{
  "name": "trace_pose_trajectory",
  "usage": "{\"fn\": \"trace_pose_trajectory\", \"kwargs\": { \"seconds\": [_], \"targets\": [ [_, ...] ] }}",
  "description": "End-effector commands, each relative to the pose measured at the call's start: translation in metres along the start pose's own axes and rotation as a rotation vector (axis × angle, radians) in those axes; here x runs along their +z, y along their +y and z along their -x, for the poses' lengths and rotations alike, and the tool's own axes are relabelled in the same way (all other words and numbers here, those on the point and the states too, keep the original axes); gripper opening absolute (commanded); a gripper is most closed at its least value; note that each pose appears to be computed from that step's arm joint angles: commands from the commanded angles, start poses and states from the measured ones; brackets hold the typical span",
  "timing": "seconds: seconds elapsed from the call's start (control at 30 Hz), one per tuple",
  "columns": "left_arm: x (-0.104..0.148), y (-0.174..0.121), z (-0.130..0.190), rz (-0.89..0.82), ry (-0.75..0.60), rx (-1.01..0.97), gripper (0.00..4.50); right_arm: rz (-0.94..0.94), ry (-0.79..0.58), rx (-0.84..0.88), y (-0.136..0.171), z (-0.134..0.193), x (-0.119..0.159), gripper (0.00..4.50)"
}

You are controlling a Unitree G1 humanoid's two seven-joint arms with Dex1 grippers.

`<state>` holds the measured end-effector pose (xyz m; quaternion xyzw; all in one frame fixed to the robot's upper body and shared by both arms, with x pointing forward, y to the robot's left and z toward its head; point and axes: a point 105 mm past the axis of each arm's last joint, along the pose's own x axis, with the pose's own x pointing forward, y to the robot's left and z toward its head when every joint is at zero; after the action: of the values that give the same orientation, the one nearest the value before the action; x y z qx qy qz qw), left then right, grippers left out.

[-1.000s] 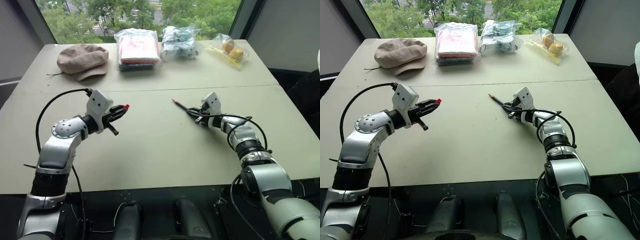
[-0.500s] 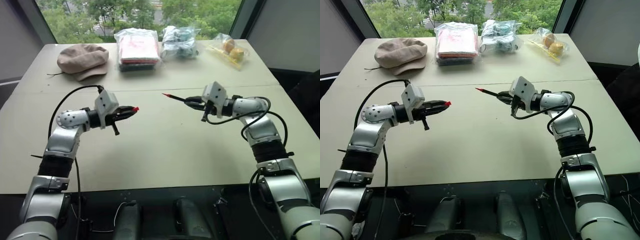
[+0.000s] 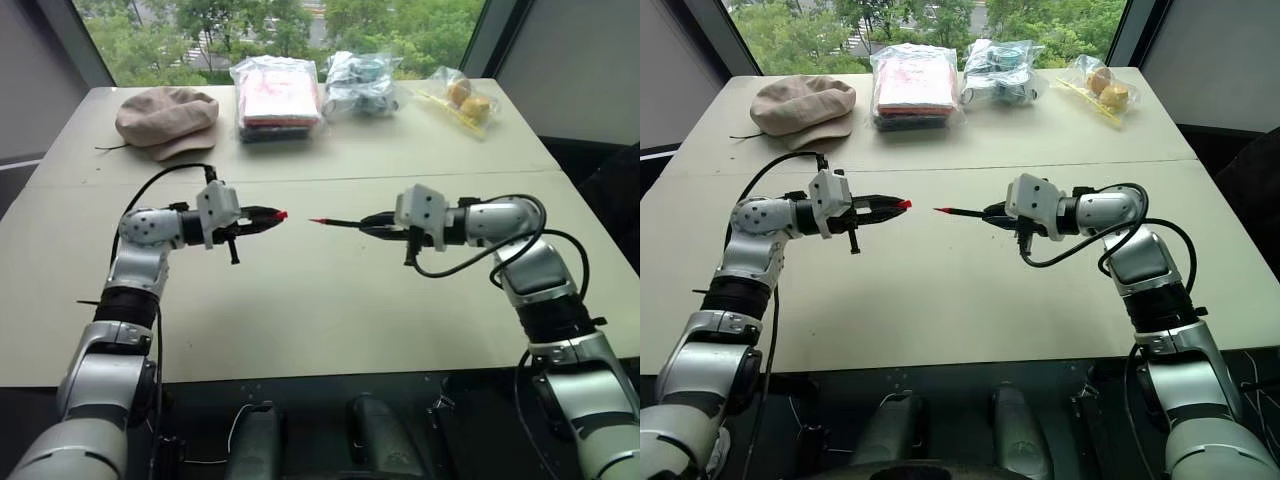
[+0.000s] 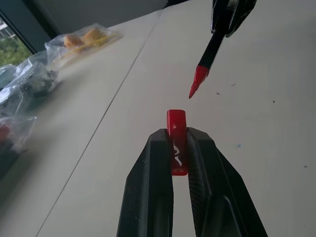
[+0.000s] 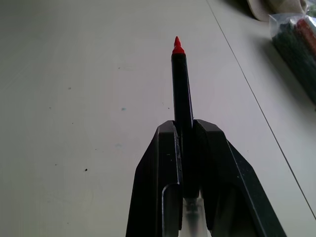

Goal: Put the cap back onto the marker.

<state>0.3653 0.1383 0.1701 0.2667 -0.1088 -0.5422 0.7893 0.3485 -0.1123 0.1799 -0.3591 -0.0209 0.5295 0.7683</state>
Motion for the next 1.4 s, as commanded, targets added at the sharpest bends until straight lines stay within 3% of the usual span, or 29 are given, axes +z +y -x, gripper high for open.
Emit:
{"fn": "trace_pose_trajectory", "kwargs": {
  "seconds": [0.03,1.4],
  "targets": [
    [0.012,0.006,-0.002,-0.059,-0.024,-0.005,0.0,0.032,-0.029,-0.007,-0.001,0.001,0.012,0.05],
    [0.002,-0.007,-0.005,-0.064,0.012,-0.107,0.0,0.009,-0.066,0.05,0.01,-0.011,0.026,0.05]
  ]
}}
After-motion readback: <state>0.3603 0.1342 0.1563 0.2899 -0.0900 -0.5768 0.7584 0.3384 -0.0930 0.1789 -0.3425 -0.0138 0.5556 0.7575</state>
